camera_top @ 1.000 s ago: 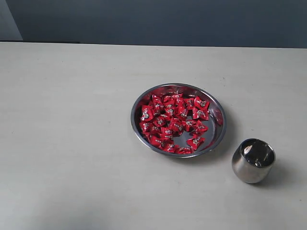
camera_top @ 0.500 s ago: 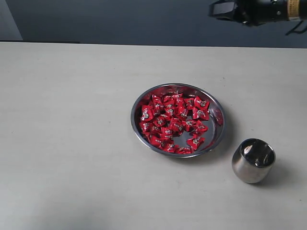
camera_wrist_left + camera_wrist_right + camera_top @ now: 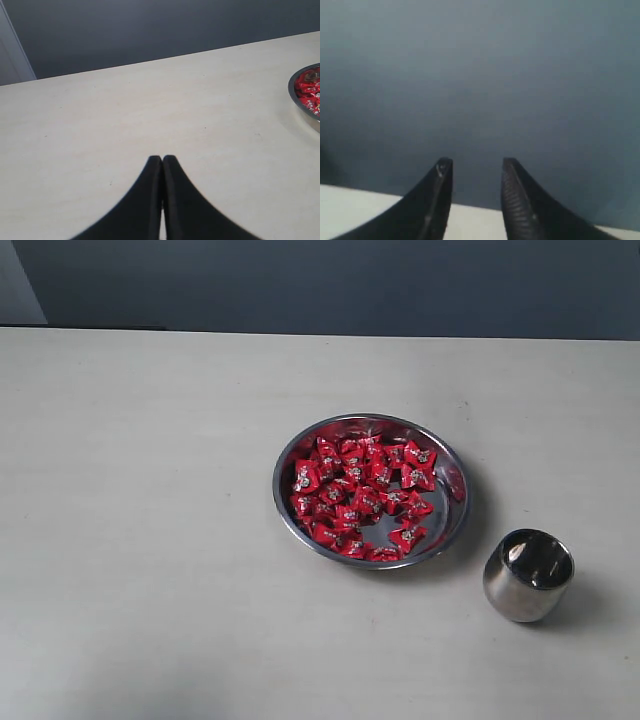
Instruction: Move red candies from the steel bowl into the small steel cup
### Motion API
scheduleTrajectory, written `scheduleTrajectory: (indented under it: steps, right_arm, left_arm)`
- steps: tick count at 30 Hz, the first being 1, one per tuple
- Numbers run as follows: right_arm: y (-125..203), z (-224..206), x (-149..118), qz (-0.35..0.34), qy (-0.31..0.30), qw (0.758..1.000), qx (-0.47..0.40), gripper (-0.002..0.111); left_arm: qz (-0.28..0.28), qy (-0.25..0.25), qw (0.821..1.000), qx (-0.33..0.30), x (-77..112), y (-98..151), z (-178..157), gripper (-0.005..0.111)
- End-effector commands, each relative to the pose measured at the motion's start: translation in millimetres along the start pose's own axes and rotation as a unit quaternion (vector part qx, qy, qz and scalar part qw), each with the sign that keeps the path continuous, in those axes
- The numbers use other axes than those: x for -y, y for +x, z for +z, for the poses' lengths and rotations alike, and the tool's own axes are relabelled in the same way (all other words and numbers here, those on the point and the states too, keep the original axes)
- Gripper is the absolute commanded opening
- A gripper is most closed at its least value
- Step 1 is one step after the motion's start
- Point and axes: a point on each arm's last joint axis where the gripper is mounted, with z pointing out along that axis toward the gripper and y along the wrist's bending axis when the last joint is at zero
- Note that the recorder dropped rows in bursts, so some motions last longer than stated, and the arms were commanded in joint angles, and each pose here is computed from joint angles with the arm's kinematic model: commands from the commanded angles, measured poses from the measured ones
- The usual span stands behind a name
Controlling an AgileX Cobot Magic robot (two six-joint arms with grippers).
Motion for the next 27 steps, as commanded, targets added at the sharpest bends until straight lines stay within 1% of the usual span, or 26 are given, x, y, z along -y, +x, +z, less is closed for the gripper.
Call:
scheduleTrajectory:
  steps: [1,3,4,5,7,9,11,12,13,14,16,18,19,20,22,24,26,27]
  right_arm:
    - [-5,-8,21,-0.070,0.107,0.992,-0.004,0.034]
    - [7,-5,26,-0.052,0.136,0.988,-0.047,0.034]
    - [16,-3,29,-0.075,0.150,0.982,-0.085,0.034]
    - [28,-1,31,-0.081,0.162,0.975,-0.132,0.033]
    - [51,1,31,-0.094,0.159,0.956,-0.226,0.029]
    - [72,4,26,-0.086,0.130,0.941,-0.299,0.022]
    - [85,8,15,-0.043,0.080,0.938,-0.334,0.013]
    - [89,9,6,-0.031,0.047,0.936,-0.346,0.011]
    - [90,9,-3,-0.016,0.015,0.935,-0.354,0.010]
    - [89,9,-13,-0.013,-0.021,0.933,-0.360,0.012]
    - [85,5,-32,-0.022,-0.095,0.922,-0.374,0.022]
    - [80,-2,-57,-0.023,-0.183,0.899,-0.398,0.039]
    - [79,-5,-66,-0.027,-0.210,0.887,-0.410,0.045]
    - [80,-8,-75,-0.030,-0.229,0.873,-0.430,0.049]
    - [84,-10,-90,-0.044,-0.247,0.849,-0.465,0.048]
    - [92,-8,-105,-0.060,-0.255,0.830,-0.492,0.043]
    - [103,-4,-118,-0.070,-0.265,0.817,-0.508,0.038]
    - [108,-4,-123,-0.072,-0.268,0.812,-0.514,0.038]
  left_arm:
    - [-0.001,0.004,1.000,0.005,0.4,-1,0,0.000]
    - [-0.001,0.004,1.000,0.005,0.4,-1,0,0.000]
    - [-0.001,0.004,1.000,0.005,0.4,-1,0,0.000]
    - [-0.001,0.004,1.000,0.005,0.4,-1,0,0.000]
    - [-0.001,0.004,1.000,0.005,0.4,-1,0,0.000]
    - [-0.001,0.004,1.000,0.005,0.4,-1,0,0.000]
    - [-0.001,0.004,1.000,0.005,0.4,-1,0,0.000]
    - [-0.001,0.004,1.000,0.005,0.4,-1,0,0.000]
    - [-0.001,0.004,1.000,0.005,0.4,-1,0,0.000]
    - [-0.001,0.004,1.000,0.005,0.4,-1,0,0.000]
    - [-0.001,0.004,1.000,0.005,0.4,-1,0,0.000]
    - [-0.001,0.004,1.000,0.005,0.4,-1,0,0.000]
    - [-0.001,0.004,1.000,0.005,0.4,-1,0,0.000]
    - [-0.001,0.004,1.000,0.005,0.4,-1,0,0.000]
    - [-0.001,0.004,1.000,0.005,0.4,-1,0,0.000]
    - [-0.001,0.004,1.000,0.005,0.4,-1,0,0.000]
    - [-0.001,0.004,1.000,0.005,0.4,-1,0,0.000]
    - [-0.001,0.004,1.000,0.005,0.4,-1,0,0.000]
